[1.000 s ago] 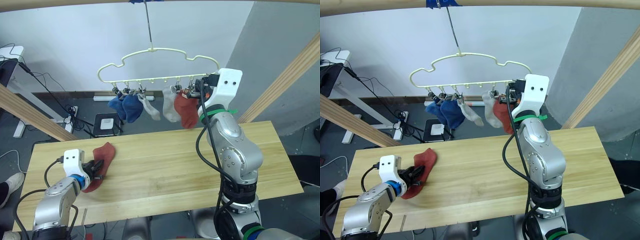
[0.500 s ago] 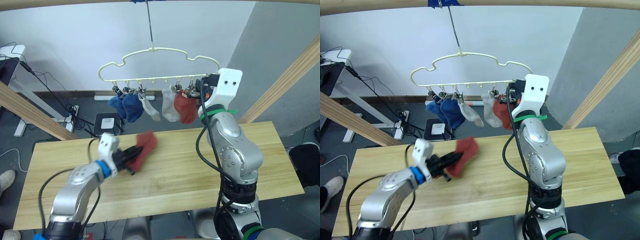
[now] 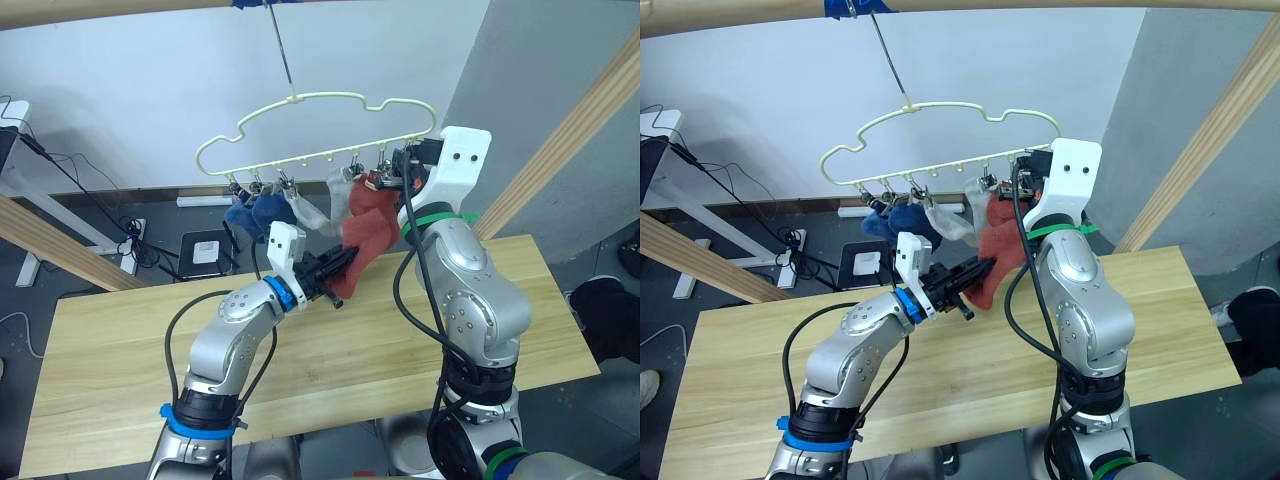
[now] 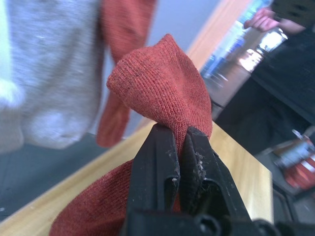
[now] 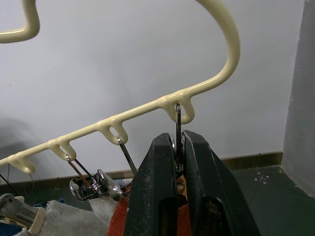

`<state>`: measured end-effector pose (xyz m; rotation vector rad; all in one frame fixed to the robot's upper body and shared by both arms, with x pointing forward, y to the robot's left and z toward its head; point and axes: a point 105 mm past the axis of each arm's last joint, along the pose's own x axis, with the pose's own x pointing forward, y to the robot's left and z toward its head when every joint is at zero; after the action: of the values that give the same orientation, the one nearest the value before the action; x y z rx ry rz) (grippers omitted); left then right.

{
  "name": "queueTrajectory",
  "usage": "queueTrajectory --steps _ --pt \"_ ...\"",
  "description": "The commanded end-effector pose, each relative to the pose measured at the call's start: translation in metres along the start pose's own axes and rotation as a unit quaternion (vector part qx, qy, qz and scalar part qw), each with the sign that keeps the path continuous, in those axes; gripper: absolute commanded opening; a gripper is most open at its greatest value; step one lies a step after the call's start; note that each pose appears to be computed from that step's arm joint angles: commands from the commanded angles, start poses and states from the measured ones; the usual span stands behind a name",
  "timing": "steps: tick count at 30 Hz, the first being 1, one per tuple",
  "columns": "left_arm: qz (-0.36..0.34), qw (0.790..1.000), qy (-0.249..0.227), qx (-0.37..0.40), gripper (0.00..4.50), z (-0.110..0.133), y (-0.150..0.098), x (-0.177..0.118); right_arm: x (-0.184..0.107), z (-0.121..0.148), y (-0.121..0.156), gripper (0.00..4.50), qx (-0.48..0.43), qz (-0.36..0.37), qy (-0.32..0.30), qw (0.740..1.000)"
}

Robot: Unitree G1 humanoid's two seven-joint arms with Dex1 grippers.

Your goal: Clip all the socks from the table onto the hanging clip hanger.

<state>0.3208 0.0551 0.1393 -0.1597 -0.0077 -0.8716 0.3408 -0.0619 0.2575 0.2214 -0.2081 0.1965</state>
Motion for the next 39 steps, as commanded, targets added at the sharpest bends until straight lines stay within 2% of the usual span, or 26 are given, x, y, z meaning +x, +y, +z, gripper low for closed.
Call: queueTrajectory --steps 1,11,24,39 --pt "-0.013 1.0 -0.026 0.009 0.02 0.011 -0.008 0.006 -0.004 0.024 0.01 0.0 0.007 0.012 -0.045 0.999" --pt "-0.032 0.998 -0.047 0.012 0.02 0.021 -0.016 0.02 -0.005 0.021 0.011 0.0 0.006 0.014 -0.04 0.999" --pt "-0.063 0.995 -0.08 -0.003 0.02 0.036 -0.025 0.022 -0.005 0.018 0.01 0.0 0.002 0.014 -0.037 0.999" --pt "-0.052 0.995 -0.087 -0.018 0.02 0.037 -0.018 0.022 -0.005 0.018 0.01 0.0 -0.001 0.015 -0.037 0.999"
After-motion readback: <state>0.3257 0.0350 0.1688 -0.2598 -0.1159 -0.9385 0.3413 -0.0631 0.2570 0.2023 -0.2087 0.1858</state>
